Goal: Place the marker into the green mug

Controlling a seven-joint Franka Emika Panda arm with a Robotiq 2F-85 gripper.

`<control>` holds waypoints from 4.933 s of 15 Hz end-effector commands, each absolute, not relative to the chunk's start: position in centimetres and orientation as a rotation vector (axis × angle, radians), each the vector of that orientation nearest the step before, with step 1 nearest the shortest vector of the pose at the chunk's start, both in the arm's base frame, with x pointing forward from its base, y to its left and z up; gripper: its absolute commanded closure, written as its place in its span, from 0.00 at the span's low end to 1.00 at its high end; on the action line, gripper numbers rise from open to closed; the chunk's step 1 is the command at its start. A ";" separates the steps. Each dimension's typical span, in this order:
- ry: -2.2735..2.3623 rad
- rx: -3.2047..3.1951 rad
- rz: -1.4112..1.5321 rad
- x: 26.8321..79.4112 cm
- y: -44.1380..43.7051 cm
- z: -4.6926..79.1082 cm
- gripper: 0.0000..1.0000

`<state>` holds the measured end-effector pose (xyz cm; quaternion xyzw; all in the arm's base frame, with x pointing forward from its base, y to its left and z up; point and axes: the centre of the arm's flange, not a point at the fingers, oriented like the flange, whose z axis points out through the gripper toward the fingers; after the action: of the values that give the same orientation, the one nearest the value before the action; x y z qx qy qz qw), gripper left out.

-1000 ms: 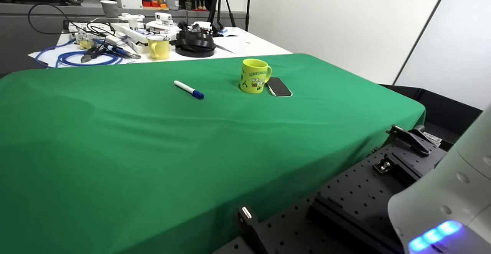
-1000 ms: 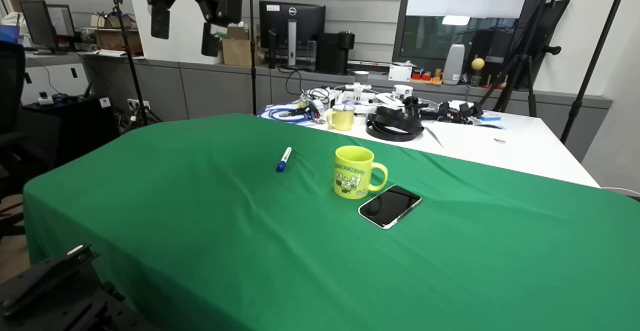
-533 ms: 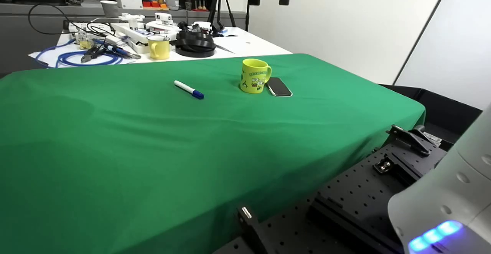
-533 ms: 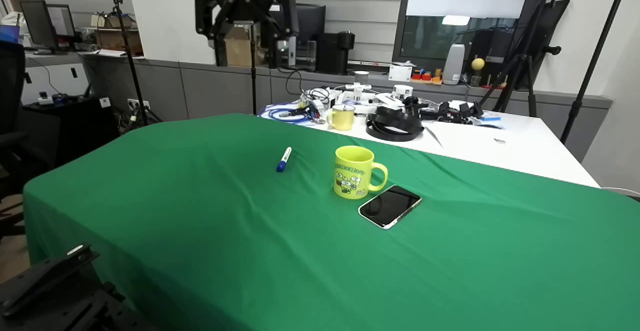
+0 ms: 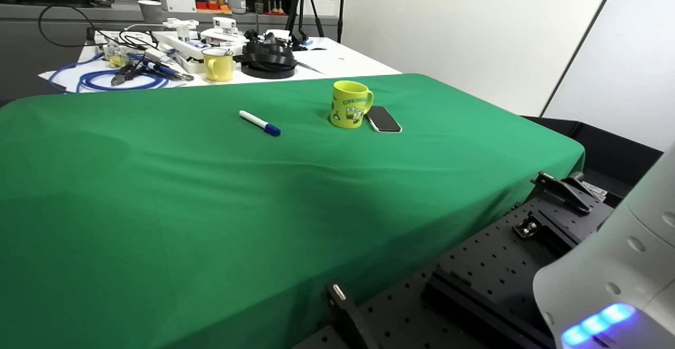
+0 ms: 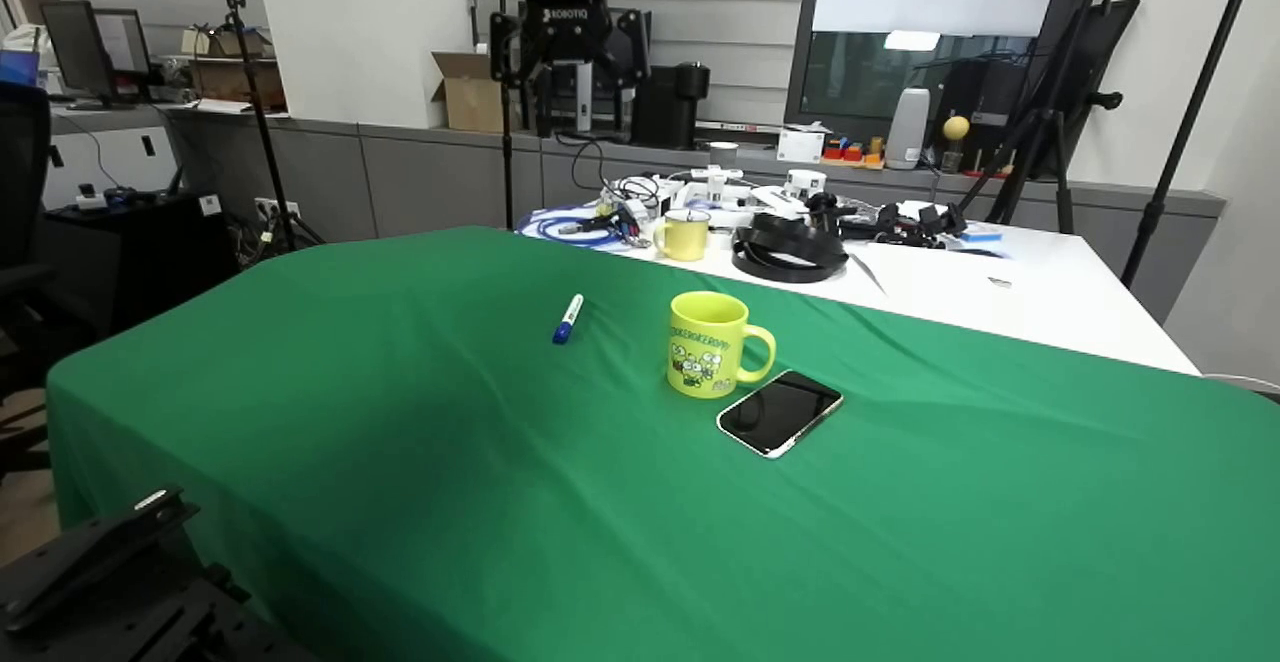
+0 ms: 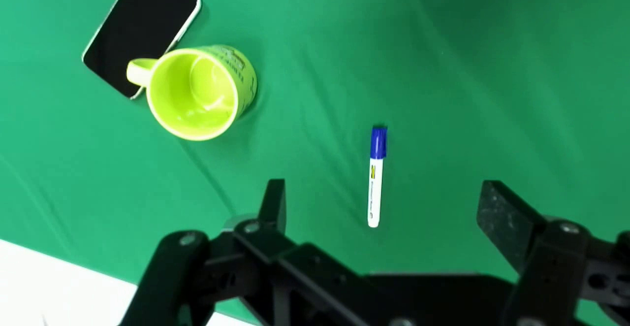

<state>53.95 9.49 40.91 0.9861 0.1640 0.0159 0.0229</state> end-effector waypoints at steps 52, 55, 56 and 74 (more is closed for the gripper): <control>0.256 3.089 -0.008 58.6 14.8 15.2 0.00; 0.260 3.098 -0.009 58.6 15.3 15.0 0.00; 0.259 3.100 -0.009 58.6 15.4 14.9 0.00; 0.216 3.075 -0.066 60.4 15.3 15.7 0.95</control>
<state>58.97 15.50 14.99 0.9952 0.0962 -0.0041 0.0185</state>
